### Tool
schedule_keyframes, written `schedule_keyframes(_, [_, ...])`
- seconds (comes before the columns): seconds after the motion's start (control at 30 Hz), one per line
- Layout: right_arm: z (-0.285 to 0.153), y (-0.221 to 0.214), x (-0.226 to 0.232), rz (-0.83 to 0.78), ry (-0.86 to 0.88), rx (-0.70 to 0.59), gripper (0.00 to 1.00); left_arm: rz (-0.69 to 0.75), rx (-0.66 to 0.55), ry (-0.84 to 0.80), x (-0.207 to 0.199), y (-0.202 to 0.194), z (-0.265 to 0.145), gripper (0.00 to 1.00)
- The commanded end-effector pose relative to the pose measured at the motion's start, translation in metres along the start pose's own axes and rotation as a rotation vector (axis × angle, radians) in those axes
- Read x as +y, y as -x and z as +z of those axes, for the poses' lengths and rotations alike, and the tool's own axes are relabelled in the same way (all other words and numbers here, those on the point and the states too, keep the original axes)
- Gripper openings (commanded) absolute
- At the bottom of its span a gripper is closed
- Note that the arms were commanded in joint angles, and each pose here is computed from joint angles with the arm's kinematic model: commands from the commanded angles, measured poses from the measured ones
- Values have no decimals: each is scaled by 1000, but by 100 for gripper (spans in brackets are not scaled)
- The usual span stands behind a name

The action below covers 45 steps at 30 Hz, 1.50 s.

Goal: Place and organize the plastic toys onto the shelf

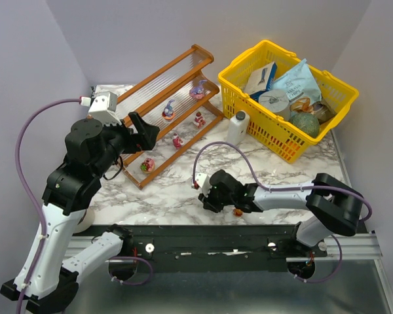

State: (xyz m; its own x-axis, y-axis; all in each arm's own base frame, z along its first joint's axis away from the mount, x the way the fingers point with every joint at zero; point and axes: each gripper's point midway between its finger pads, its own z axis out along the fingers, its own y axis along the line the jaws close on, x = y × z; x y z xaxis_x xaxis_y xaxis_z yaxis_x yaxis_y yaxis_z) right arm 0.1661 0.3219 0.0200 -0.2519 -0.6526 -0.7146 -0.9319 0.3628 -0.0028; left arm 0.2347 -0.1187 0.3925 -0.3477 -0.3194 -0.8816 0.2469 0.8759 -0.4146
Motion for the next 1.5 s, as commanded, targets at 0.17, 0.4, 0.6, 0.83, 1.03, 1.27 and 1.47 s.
schedule_keyframes(0.17, [1,10,-9,60,-53,13,1,27,-39,27,4,12,-5,99])
schedule_keyframes(0.4, [-21,65,-26,181,-162,31,1,38,-74,96,13,26,-10,99])
schedule_keyframes(0.6, [-67,172,-53,268,-291,-75,1,53,-128,217,29,49,-18,99])
schedule_keyframes(0.83, [-113,287,-85,255,-393,-221,1,82,-178,362,41,85,-18,99])
schedule_keyframes(1.03, [-134,352,-119,234,-412,-355,1,75,-205,371,34,106,-8,99])
schedule_keyframes(1.27, [-125,382,-170,217,-443,-475,1,64,-225,322,24,111,13,99])
schedule_keyframes(1.47, [-117,399,-186,143,-438,-560,1,65,-239,347,31,109,30,99])
